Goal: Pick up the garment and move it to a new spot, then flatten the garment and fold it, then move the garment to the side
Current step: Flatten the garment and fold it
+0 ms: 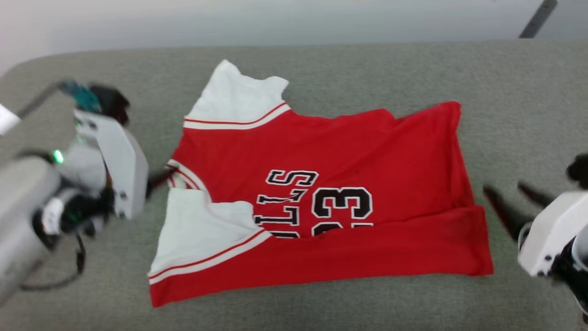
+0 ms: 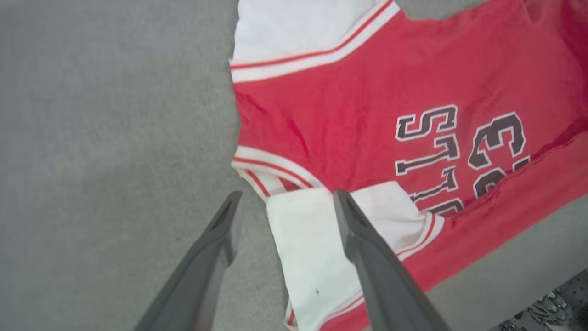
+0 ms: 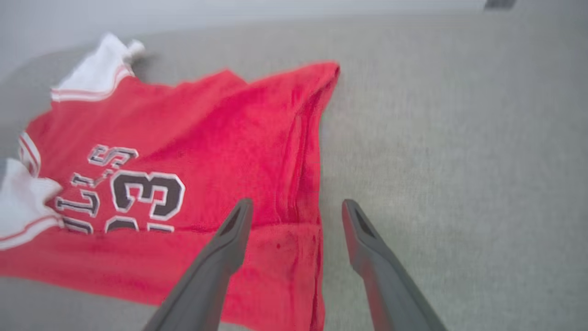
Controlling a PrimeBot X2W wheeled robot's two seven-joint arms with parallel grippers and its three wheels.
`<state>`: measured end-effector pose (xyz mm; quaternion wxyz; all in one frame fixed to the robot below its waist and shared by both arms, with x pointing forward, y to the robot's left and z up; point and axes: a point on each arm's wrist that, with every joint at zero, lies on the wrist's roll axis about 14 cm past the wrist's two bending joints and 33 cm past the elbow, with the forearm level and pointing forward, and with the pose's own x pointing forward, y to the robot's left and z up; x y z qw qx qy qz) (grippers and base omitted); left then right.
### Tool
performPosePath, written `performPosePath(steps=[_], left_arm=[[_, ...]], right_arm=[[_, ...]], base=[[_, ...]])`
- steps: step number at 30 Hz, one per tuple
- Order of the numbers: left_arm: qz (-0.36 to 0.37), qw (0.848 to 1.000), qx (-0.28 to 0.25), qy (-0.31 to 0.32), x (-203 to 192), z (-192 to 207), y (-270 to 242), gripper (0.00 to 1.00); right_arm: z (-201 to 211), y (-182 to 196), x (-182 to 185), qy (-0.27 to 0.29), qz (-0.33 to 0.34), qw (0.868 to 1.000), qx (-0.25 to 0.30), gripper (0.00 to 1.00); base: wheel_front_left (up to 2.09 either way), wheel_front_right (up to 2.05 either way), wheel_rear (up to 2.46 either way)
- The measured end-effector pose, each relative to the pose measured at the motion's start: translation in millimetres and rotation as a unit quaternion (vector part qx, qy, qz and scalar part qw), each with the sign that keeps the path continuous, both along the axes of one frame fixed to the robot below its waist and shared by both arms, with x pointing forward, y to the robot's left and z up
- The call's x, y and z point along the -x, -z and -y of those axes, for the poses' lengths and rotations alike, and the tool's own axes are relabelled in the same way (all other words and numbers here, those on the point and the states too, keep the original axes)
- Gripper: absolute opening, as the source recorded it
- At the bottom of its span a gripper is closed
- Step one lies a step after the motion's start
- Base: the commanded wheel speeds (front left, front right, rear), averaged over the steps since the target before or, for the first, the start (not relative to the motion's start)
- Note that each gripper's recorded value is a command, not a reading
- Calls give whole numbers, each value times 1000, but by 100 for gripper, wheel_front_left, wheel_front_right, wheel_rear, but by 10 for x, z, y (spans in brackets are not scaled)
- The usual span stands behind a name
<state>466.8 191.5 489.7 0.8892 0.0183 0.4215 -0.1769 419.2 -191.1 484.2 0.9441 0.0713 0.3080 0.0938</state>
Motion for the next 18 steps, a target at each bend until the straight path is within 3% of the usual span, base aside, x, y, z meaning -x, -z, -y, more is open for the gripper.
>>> performPosePath(steps=[4, 10, 14, 18], left_arm=[[72, 997, -3, 21, -374, 104, -234, 100], [131, 991, 7, 32, -853, 291, -397, 100], [154, 987, 4, 44, -1136, 405, -405, 100], [158, 986, -11, 57, -1381, 484, -288, 100]], right_arm=[[8, -396, -175, 23, 118, 993, -15, 100], [89, -765, -269, 45, 251, 967, -10, 100], [136, -778, -272, 61, 287, 956, -14, 100], [203, -632, -279, 78, 283, 956, -16, 100]], base=[[0, 0, 0], [0, 0, 0], [0, 0, 0], [0, 0, 0]])
